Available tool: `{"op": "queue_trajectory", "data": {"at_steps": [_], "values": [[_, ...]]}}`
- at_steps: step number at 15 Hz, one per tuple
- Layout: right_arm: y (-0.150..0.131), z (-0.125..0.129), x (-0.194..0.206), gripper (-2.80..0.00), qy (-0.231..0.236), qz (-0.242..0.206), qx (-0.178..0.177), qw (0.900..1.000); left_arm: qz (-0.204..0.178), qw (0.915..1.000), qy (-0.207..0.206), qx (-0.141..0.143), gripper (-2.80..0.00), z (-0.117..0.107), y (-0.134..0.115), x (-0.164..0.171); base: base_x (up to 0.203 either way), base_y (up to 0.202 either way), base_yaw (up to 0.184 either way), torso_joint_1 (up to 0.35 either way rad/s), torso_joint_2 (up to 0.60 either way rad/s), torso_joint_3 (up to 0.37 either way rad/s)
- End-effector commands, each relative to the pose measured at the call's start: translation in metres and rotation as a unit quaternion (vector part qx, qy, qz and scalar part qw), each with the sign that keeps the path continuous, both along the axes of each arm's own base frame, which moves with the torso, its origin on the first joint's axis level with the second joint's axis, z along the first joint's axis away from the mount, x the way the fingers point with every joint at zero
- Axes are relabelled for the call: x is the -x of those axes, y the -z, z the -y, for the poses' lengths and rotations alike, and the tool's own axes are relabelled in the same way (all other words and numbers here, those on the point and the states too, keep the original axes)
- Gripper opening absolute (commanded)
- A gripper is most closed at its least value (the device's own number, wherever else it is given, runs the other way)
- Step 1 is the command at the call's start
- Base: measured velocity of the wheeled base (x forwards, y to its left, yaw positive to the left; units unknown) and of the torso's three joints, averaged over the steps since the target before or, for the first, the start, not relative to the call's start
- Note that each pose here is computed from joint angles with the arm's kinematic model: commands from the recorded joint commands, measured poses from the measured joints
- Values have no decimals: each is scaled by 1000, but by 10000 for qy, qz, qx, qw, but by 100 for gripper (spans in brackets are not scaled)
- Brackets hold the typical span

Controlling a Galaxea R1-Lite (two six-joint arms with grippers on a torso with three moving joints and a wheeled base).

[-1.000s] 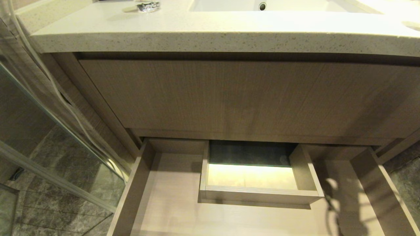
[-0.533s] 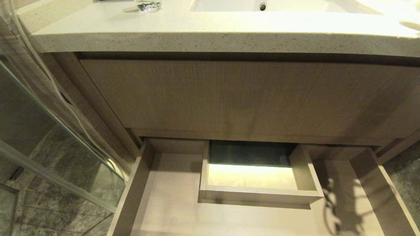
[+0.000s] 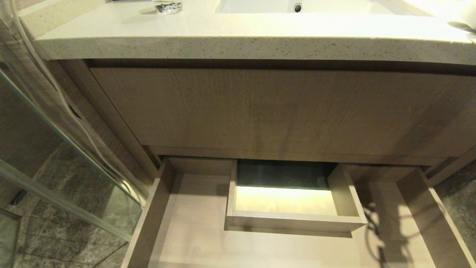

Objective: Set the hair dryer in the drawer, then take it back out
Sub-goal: Place it on the countertop

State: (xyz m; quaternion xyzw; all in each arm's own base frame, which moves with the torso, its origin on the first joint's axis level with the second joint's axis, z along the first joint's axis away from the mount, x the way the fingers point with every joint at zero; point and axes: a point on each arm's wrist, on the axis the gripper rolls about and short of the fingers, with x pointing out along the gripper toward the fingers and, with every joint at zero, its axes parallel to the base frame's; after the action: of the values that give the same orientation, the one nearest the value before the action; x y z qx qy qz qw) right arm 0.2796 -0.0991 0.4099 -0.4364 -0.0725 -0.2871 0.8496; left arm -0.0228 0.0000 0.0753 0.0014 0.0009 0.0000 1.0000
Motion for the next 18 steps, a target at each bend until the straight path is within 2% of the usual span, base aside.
{"op": "queue_trajectory", "data": {"at_steps": [1, 2, 3, 4, 15, 18], "values": [[2, 2, -6, -280, -5, -65, 8, 10000, 1, 10000, 0, -2, -280, 0, 0, 0, 0, 0, 0, 0, 0, 0], [2, 2, -6, -280, 1, -113, 51, 9999, 1, 10000, 0, -2, -280, 0, 0, 0, 0, 0, 0, 0, 0, 0], [3, 2, -7, -252, 10, -137, 69, 9999, 1, 10000, 0, -2, -280, 0, 0, 0, 0, 0, 0, 0, 0, 0], [4, 2, -8, 0, 3, -160, 64, 9999, 1, 10000, 0, -2, -280, 0, 0, 0, 0, 0, 0, 0, 0, 0], [3, 1, -10, 0, 48, -183, 93, 9998, 1, 10000, 0, -2, -280, 0, 0, 0, 0, 0, 0, 0, 0, 0], [5, -2, 0, 0, 43, -286, 91, 9995, 1, 10000, 0, -2, -280, 0, 0, 0, 0, 0, 0, 0, 0, 0]]}}
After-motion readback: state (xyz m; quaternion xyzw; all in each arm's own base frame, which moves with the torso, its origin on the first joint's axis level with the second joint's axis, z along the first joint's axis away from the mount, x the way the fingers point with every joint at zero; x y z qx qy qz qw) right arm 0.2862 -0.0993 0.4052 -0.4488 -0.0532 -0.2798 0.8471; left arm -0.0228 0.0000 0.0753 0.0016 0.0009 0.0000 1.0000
